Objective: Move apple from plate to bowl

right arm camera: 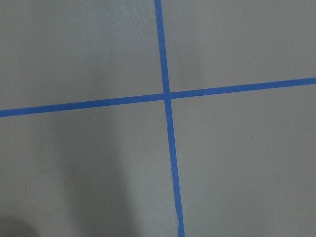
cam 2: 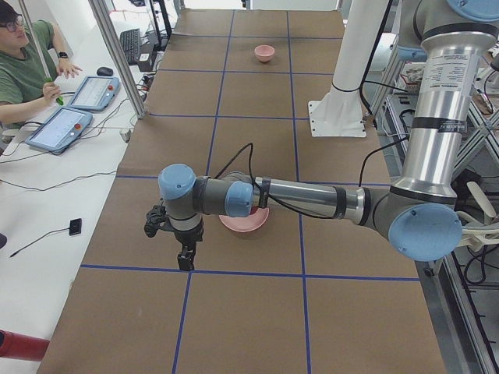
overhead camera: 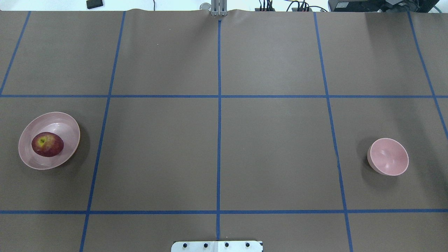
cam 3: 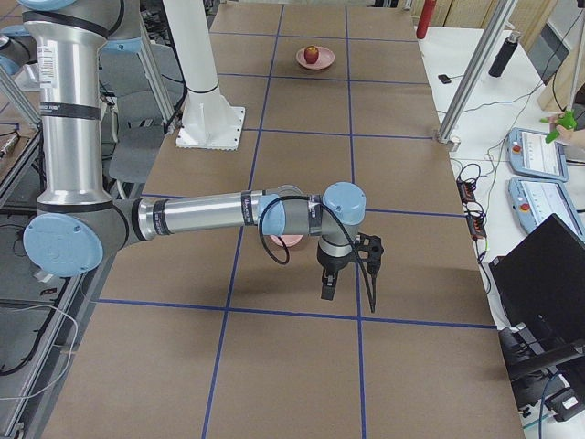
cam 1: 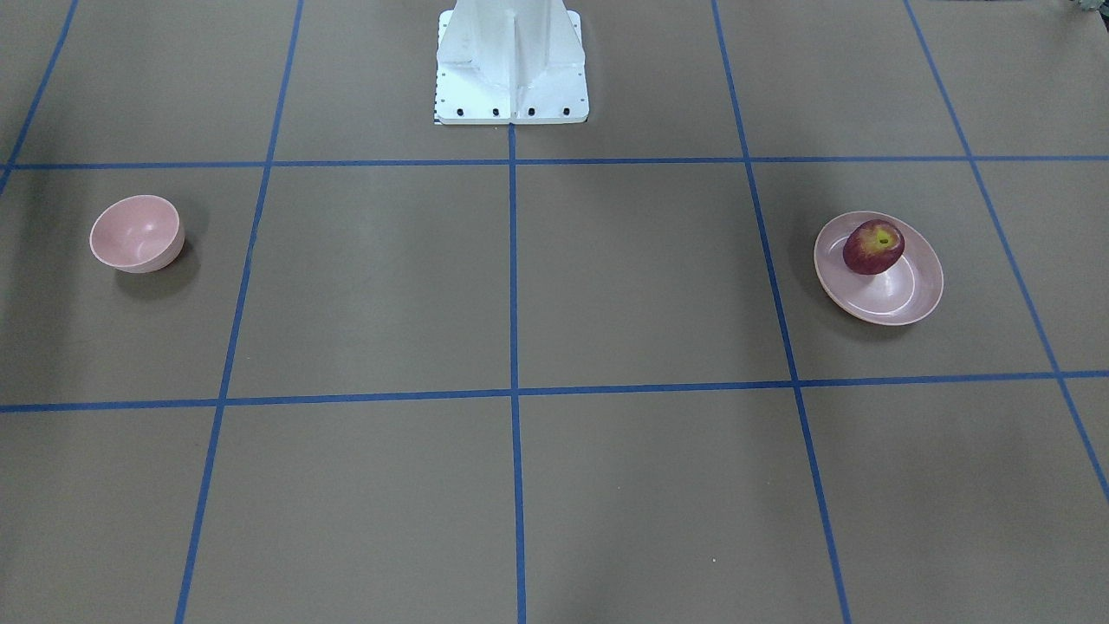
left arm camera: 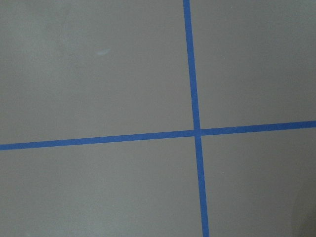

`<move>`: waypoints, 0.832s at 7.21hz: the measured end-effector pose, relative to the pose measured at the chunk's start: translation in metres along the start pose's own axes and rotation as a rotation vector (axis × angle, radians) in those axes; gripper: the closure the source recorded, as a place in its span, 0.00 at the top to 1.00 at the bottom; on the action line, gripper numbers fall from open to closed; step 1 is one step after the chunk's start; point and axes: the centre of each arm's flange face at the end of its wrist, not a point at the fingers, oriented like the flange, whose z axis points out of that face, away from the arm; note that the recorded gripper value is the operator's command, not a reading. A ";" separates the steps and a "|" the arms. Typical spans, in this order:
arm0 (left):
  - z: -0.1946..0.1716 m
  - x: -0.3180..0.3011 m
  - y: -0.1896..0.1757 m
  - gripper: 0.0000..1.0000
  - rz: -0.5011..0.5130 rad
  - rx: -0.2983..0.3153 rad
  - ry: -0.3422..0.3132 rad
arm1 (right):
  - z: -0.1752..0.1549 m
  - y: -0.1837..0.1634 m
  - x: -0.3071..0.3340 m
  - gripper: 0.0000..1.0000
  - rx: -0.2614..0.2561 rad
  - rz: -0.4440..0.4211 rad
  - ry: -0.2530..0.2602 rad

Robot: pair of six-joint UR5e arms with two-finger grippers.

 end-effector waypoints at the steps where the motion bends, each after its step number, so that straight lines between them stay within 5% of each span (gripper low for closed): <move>1: -0.001 0.000 0.000 0.98 0.001 0.001 0.000 | -0.001 -0.001 0.000 1.00 0.005 -0.008 0.007; 6: -0.001 0.001 -0.001 0.98 0.003 0.001 0.000 | 0.000 -0.001 0.004 1.00 0.006 -0.087 0.041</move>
